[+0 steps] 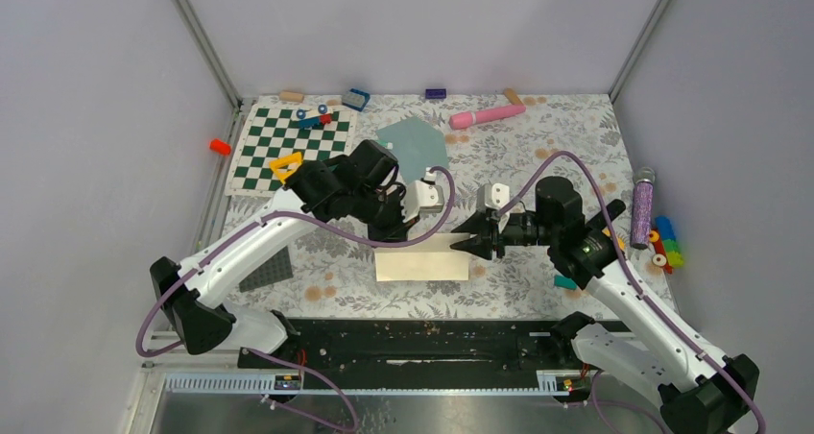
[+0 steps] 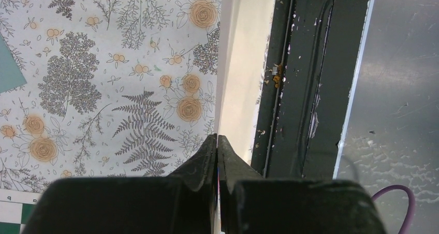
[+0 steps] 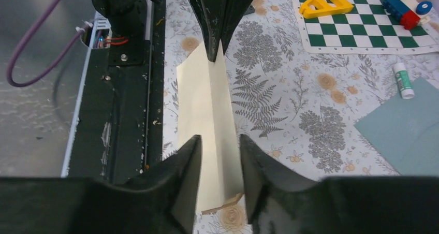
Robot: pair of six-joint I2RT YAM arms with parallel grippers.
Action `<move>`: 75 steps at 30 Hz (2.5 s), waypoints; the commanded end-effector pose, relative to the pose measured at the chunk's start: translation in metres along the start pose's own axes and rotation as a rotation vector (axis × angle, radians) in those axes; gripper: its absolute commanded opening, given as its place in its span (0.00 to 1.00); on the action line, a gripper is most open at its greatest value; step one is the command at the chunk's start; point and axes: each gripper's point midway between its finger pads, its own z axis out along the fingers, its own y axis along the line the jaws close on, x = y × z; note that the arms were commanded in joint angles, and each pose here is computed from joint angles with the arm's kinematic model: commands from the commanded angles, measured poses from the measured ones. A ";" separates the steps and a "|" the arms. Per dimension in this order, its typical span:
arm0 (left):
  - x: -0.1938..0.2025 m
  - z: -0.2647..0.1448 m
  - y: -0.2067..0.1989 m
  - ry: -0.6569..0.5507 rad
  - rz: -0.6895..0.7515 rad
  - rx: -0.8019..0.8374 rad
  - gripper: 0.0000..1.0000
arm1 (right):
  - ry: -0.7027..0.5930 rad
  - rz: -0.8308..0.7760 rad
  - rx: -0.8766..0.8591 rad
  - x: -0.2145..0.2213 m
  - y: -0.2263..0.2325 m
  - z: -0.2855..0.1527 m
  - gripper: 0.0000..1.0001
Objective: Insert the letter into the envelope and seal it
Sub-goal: Fold the letter.
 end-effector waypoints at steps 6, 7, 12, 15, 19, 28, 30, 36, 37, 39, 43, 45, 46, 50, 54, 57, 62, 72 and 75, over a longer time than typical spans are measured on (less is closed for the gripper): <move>-0.008 -0.005 -0.008 -0.046 0.031 0.020 0.00 | -0.043 -0.015 -0.053 -0.004 0.008 0.000 0.18; -0.008 -0.006 -0.009 -0.049 0.034 0.022 0.00 | -0.040 -0.016 -0.054 -0.003 0.009 0.000 0.14; -0.008 -0.011 -0.013 -0.066 0.056 0.022 0.07 | -0.040 -0.010 -0.045 -0.003 0.007 -0.002 0.00; -0.012 -0.017 -0.016 -0.086 0.073 0.020 0.59 | -0.040 0.002 -0.026 -0.005 0.003 -0.004 0.00; -0.037 -0.031 -0.016 -0.147 0.110 0.000 0.78 | -0.044 0.026 -0.017 -0.005 -0.001 -0.004 0.00; -0.074 0.003 -0.011 -0.087 0.182 -0.006 0.78 | -0.064 0.032 -0.007 -0.008 -0.002 -0.007 0.00; -0.076 0.012 -0.012 -0.072 0.181 0.006 0.74 | -0.067 0.029 -0.005 -0.008 -0.002 -0.008 0.00; -0.084 0.017 -0.010 -0.073 0.171 0.010 0.45 | -0.072 0.026 -0.015 -0.007 0.001 -0.009 0.00; -0.083 0.018 -0.009 -0.070 0.168 0.008 0.40 | -0.071 0.025 -0.015 -0.007 0.001 -0.009 0.00; -0.082 0.018 -0.008 -0.069 0.166 0.000 0.30 | -0.072 0.021 -0.014 -0.007 0.002 -0.010 0.00; -0.077 0.016 -0.005 -0.068 0.164 -0.032 0.11 | -0.074 0.019 -0.014 -0.007 0.002 -0.011 0.00; -0.072 0.015 -0.005 -0.060 0.163 -0.041 0.10 | -0.077 0.017 -0.013 -0.008 0.002 -0.011 0.00; -0.070 0.014 -0.005 -0.058 0.163 -0.046 0.10 | -0.078 0.016 -0.011 -0.008 0.002 -0.011 0.00; -0.062 0.008 -0.003 -0.049 0.170 -0.076 0.11 | -0.079 0.017 -0.004 -0.009 0.000 -0.013 0.00; -0.055 0.001 -0.001 -0.052 0.174 -0.103 0.14 | -0.078 0.019 0.001 -0.008 -0.001 -0.014 0.00; -0.048 -0.003 0.002 -0.047 0.172 -0.121 0.12 | -0.077 0.024 0.001 -0.007 -0.001 -0.014 0.00; -0.037 -0.011 0.008 -0.043 0.162 -0.147 0.10 | -0.079 0.025 0.005 -0.008 -0.003 -0.015 0.00; -0.014 -0.030 0.015 -0.023 0.143 -0.196 0.13 | -0.082 0.034 -0.001 -0.008 -0.002 -0.016 0.00; -0.007 -0.037 0.021 -0.017 0.137 -0.218 0.13 | -0.085 0.035 -0.003 -0.009 -0.002 -0.016 0.00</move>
